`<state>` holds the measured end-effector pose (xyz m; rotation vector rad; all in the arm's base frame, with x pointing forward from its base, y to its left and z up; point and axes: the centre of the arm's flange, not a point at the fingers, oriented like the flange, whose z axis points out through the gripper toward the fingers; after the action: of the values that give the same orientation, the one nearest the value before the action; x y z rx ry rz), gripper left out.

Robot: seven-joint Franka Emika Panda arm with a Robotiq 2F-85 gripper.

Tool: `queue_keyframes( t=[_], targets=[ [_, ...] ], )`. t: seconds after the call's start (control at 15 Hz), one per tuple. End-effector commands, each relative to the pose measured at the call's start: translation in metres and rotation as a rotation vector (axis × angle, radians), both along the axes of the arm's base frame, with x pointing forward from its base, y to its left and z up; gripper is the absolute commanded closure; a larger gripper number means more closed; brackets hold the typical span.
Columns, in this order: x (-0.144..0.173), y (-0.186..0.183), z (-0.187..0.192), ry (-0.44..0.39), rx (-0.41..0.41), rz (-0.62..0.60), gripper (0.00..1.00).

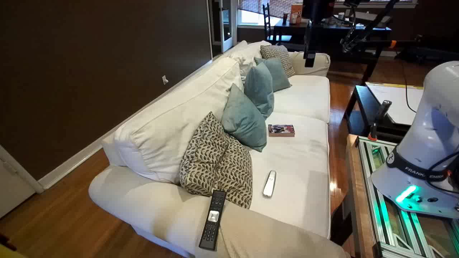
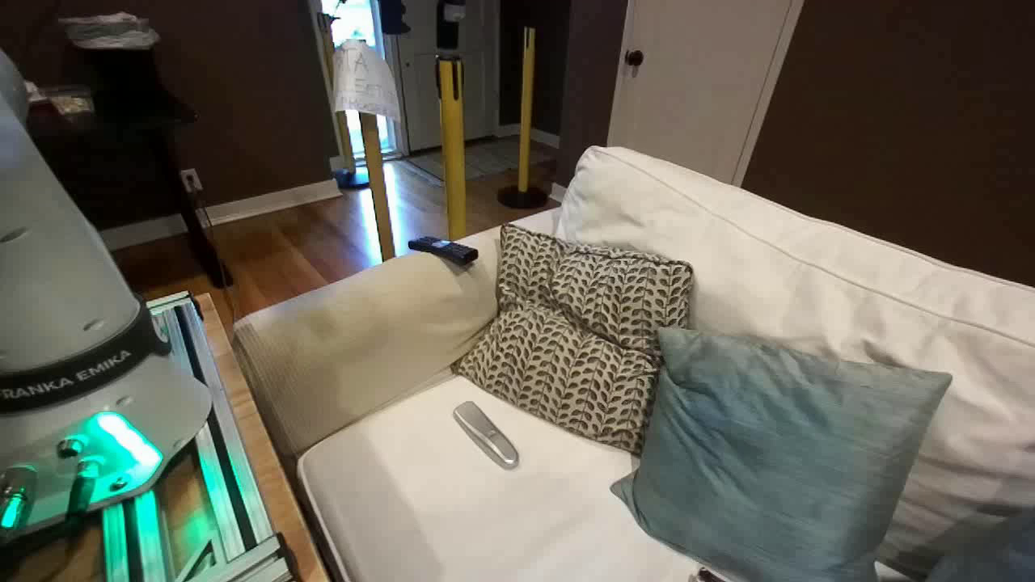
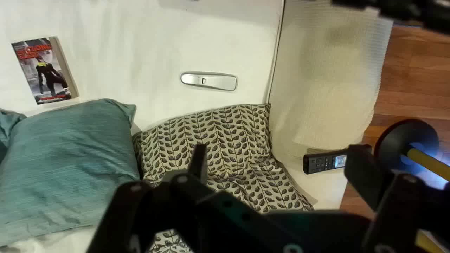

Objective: Put the grey remote upright, then put it on the armrest of the chair

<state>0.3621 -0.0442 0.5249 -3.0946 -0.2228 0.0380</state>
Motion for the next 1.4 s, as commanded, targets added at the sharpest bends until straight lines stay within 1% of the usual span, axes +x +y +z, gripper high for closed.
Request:
queue_keyframes(
  t=[0.0, 0.4, 0.53, 0.73, 1.0, 1.07, 1.33],
  targets=[
    [0.0, 0.0, 0.0, 0.0, 0.0, 0.0, 0.0],
    [0.0, 0.0, 0.0, 0.0, 0.0, 0.0, 0.0],
    [0.003, 0.0, -0.019, 0.026, 0.029, -0.05, 0.0],
    [0.006, 0.004, -0.052, 0.015, 0.021, -0.218, 0.0],
    [0.014, 0.018, -0.102, -0.044, 0.02, -0.43, 0.0],
    [0.019, 0.021, -0.122, -0.034, 0.039, -0.485, 0.0],
    [0.029, 0.024, -0.195, -0.031, 0.042, -0.696, 0.0]
  ],
)
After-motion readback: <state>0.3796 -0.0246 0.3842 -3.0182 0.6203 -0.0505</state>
